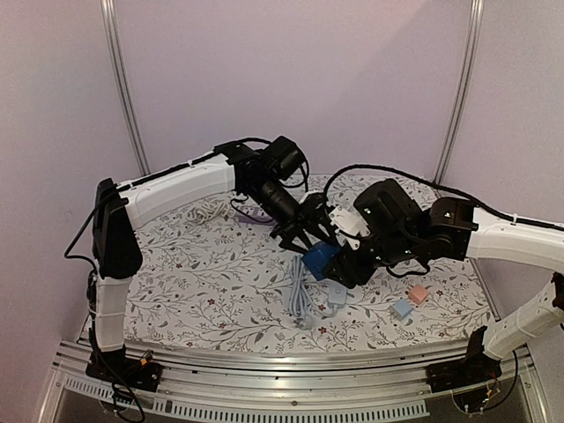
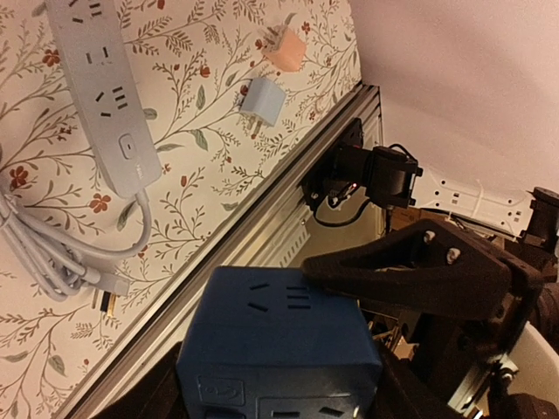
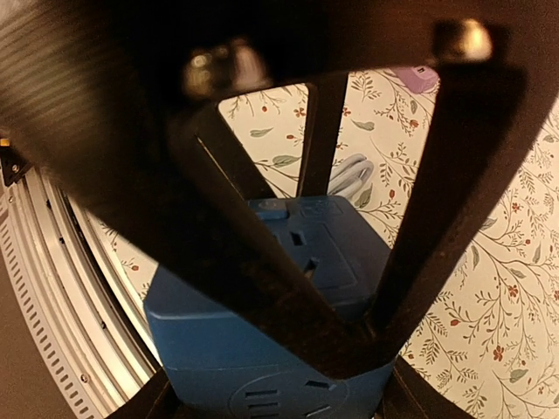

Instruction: Insert the plug

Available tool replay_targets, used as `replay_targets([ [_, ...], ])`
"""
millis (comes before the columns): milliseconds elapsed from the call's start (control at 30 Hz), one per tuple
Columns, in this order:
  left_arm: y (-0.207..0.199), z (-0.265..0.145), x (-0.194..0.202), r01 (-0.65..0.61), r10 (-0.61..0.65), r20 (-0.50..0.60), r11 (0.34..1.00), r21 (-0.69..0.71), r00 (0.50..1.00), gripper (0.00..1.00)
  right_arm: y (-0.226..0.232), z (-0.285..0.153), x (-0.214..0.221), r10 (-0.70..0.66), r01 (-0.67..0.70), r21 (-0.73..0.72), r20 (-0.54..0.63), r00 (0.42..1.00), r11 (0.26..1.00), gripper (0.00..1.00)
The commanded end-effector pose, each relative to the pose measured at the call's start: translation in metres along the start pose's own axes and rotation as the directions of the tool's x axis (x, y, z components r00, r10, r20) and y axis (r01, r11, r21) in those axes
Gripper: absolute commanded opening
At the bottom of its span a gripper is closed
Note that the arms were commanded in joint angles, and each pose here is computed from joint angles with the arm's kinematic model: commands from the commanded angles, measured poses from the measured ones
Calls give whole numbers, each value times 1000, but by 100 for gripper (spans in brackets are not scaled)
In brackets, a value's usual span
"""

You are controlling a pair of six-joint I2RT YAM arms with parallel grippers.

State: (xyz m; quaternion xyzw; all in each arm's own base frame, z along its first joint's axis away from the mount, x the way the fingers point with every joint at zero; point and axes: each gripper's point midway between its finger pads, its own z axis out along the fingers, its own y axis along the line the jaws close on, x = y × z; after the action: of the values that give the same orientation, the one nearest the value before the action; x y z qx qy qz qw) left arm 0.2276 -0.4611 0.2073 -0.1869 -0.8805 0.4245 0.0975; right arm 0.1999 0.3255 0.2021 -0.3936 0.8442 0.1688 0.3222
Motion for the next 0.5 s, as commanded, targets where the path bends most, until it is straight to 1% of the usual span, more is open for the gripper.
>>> replay_targets([
  [0, -19, -2, 17, -33, 36, -50, 998, 54, 998, 63, -2, 3, -6, -34, 32, 42, 42, 999, 999, 29],
  [200, -22, -5, 26, -31, 37, -77, 996, 81, 996, 66, -5, -3, -7, -58, 54, 66, 71, 996, 996, 29],
  [400, -32, -9, 31, -31, 43, -87, 991, 132, 995, 66, -5, -3, -5, -82, 77, 75, 69, 994, 994, 29],
  [467, -33, -11, 32, -30, 42, -87, 990, 135, 995, 70, -6, -3, -4, -85, 79, 78, 66, 994, 994, 29],
])
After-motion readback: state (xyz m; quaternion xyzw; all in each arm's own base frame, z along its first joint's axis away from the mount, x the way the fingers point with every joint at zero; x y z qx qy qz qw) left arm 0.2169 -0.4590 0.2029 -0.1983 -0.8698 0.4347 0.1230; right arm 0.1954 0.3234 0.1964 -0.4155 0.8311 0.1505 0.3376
